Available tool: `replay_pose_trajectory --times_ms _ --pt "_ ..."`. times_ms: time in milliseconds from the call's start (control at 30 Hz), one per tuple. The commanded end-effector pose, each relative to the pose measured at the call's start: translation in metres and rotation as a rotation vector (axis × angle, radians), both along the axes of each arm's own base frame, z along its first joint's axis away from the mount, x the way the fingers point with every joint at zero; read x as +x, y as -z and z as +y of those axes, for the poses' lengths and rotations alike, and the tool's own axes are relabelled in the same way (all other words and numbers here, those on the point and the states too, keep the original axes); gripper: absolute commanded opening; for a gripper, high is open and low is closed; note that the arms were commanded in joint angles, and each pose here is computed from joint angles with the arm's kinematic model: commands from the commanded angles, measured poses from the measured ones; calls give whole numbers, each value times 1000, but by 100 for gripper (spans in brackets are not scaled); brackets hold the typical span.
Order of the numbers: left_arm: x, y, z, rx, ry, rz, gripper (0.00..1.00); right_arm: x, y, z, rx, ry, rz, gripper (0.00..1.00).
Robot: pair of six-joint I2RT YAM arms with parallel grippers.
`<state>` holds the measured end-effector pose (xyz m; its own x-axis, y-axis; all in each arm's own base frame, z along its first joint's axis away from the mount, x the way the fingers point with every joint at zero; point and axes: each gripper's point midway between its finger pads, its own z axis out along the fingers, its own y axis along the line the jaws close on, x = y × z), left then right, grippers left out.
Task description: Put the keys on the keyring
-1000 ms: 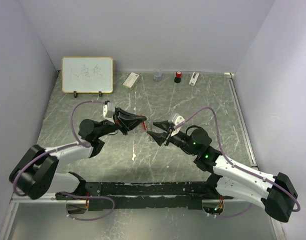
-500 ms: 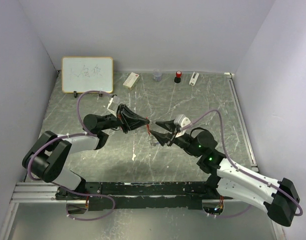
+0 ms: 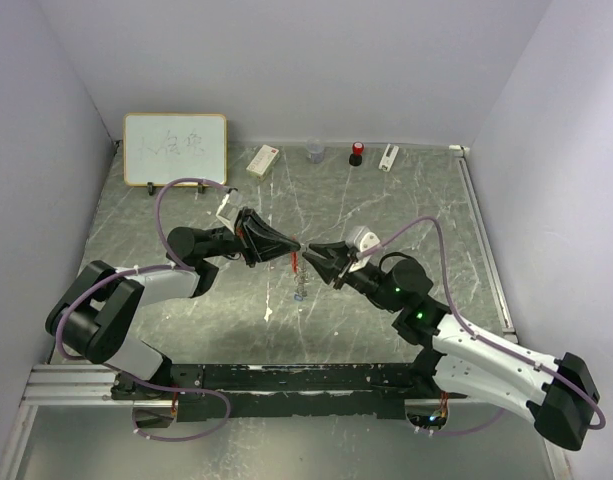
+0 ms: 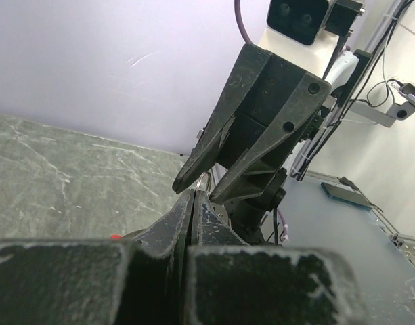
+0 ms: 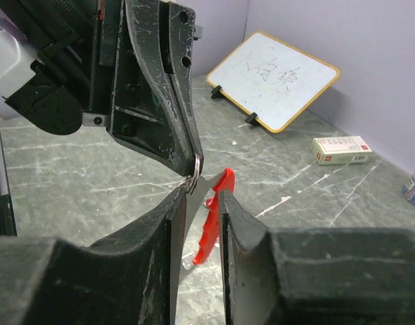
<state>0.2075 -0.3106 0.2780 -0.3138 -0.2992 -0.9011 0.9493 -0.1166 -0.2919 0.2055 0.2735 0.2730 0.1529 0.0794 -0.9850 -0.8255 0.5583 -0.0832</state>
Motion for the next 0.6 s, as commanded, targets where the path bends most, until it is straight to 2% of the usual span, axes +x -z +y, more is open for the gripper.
replay_pose_trajectory --times_ms 0,233,567 --pt "-19 -40 10 -136 25 -254 7 0 -25 4 36 -11 -55 25" --pt "-21 -39 10 -124 44 -254 7 1 -26 9 35 -29 -60 17" --pt "-23 -33 9 -109 62 -234 7 5 -32 13 35 -25 -77 15"
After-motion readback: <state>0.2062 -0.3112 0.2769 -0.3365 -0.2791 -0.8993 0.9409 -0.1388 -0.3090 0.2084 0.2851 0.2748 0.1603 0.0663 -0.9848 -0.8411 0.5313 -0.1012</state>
